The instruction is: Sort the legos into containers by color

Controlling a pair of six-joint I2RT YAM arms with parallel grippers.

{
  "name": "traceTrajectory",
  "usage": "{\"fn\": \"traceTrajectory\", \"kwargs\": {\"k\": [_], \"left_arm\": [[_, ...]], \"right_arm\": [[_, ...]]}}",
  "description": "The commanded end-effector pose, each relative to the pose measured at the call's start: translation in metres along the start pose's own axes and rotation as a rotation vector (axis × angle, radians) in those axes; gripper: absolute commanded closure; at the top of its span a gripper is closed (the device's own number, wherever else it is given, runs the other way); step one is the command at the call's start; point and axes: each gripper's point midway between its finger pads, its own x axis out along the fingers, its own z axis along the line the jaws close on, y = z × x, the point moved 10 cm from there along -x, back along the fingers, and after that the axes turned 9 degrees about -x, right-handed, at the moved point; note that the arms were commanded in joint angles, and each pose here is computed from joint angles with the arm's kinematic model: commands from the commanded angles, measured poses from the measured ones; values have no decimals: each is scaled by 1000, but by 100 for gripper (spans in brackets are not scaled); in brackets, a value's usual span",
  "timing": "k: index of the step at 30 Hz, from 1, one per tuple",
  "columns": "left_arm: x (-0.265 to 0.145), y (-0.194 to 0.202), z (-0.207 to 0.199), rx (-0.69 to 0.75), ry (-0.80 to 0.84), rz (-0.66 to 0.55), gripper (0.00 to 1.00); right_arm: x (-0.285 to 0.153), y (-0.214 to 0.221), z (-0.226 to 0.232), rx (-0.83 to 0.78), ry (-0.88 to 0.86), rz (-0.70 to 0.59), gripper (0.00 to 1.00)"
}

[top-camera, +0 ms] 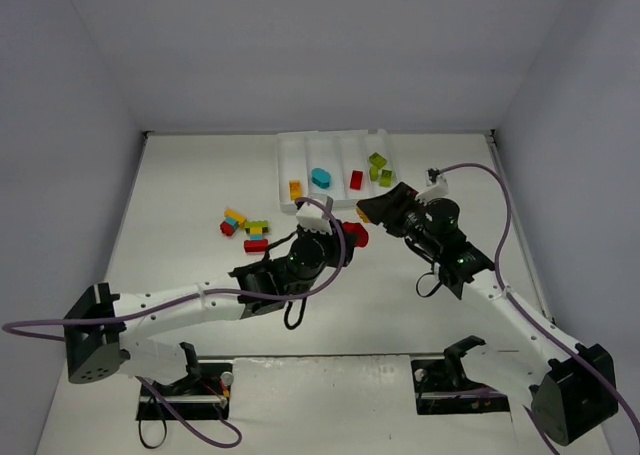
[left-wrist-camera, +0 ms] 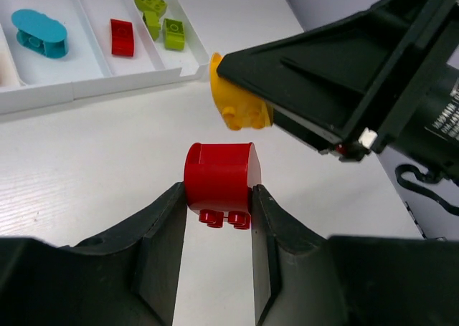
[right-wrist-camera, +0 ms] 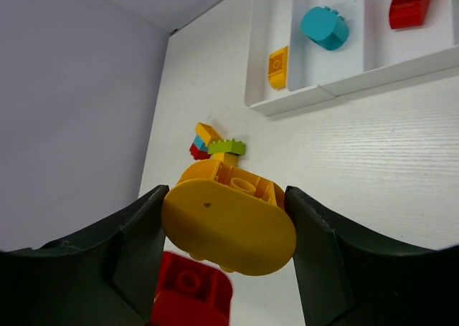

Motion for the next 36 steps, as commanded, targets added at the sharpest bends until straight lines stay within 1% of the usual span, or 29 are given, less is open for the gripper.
{"fn": "traceTrajectory", "kwargs": {"k": [1, 7, 8, 9, 10, 12, 13, 15, 16, 17, 18, 19, 20, 21, 22, 23, 24, 25, 26, 27, 28, 30, 31, 34, 36], "left_arm": [[-18, -23, -4, -90, 47, -45, 100], [-25, -20, 11, -86, 21, -36, 100], [-20, -25, 18, -81, 3, -29, 100], [-21, -21, 18, -77, 16, 3, 100], [-11, -31, 28, -89, -15, -3, 100], [1, -39, 40, -95, -28, 20, 100], [13, -48, 47, -98, -31, 29, 100], [26, -58, 53, -50, -43, 45, 100], [40, -53, 56, -15, -54, 88, 100], [49, -70, 50, 27, -41, 73, 100], [57, -73, 49, 47, -32, 86, 100], [74, -66, 53, 75, -44, 124, 100], [82, -81, 45, 99, -4, 112, 100], [92, -83, 45, 115, 8, 122, 100], [108, -74, 51, 154, -3, 158, 100], [116, -75, 50, 167, 14, 168, 100], [126, -89, 42, 179, 33, 135, 100], [143, -79, 49, 202, 11, 164, 100], [150, -66, 59, 234, -18, 206, 100], [162, -96, 45, 230, 1, 133, 100], [179, -82, 57, 246, -32, 181, 100], [198, -84, 60, 275, -33, 177, 100], [215, -84, 63, 291, -38, 165, 100], [244, -86, 69, 367, -52, 152, 100], [256, -88, 73, 384, -64, 136, 100]], "right_arm": [[9, -23, 7, -30, -10, -127, 100], [20, -34, 5, -65, 44, -156, 100], [20, -39, 3, -88, 73, -177, 100], [20, -39, 0, -100, 98, -178, 100], [19, -41, -4, -130, 128, -172, 100], [14, -48, -13, -157, 193, -191, 100], [11, -47, -19, -188, 222, -172, 100], [5, -49, -31, -211, 264, -167, 100], [3, -47, -36, -234, 284, -141, 100], [1, -44, -41, -243, 295, -123, 100], [-2, -45, -46, -250, 303, -119, 100], [-4, -42, -48, -258, 294, -96, 100], [-5, -39, -52, -279, 299, -79, 100], [-8, -38, -52, -286, 298, -73, 100], [-9, -36, -54, -303, 297, -61, 100], [-11, -35, -55, -313, 296, -53, 100], [-12, -33, -55, -318, 292, -46, 100], [-14, -31, -56, -326, 288, -41, 100], [-14, -29, -56, -330, 270, -27, 100], [-16, -26, -58, -331, 267, -20, 100], [-16, -24, -58, -331, 259, -12, 100], [-17, -20, -59, -333, 245, 1, 100], [-18, -17, -60, -338, 243, 11, 100], [-17, -13, -62, -348, 228, 34, 100], [-17, -13, -63, -354, 222, 40, 100]]}}
